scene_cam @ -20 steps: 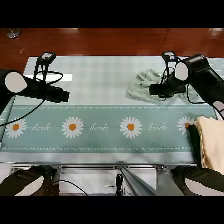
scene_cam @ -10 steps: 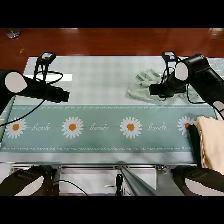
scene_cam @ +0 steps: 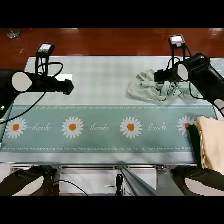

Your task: Fold the shirts.

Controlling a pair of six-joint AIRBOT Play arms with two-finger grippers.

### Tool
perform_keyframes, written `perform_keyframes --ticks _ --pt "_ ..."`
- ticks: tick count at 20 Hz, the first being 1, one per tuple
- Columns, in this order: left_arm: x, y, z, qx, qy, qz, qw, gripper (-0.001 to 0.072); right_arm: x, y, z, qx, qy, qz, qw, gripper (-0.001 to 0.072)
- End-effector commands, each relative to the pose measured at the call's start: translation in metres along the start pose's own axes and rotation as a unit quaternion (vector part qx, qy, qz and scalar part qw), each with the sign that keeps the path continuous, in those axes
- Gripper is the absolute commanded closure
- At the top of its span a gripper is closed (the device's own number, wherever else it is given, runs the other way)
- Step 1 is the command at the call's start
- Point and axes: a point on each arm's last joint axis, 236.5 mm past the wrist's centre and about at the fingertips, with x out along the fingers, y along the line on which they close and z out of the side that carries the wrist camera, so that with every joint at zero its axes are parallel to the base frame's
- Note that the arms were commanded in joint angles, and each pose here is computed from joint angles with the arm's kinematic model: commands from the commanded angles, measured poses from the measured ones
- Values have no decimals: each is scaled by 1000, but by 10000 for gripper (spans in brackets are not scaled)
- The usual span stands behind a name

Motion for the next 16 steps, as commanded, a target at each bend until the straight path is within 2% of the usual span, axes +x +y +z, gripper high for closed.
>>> perform_keyframes --ticks 1,4,6,10,13,16 --pt "10 27 30 58 -57 57 995 1 25 -76 39 73 -70 -74 992 81" --pt "9 33 44 71 -87 72 991 3 67 -133 30 192 -28 -79 978 83" --pt "9 34 48 72 -96 72 990 3 103 -137 25 229 9 -34 973 83" --pt "15 35 40 70 -77 71 992 3 151 -87 19 198 84 84 973 84" --pt "23 36 27 55 -51 70 995 3 161 -61 -3 150 135 107 974 84" --pt "31 37 10 23 -17 69 997 3 163 -50 -30 137 188 113 966 97"
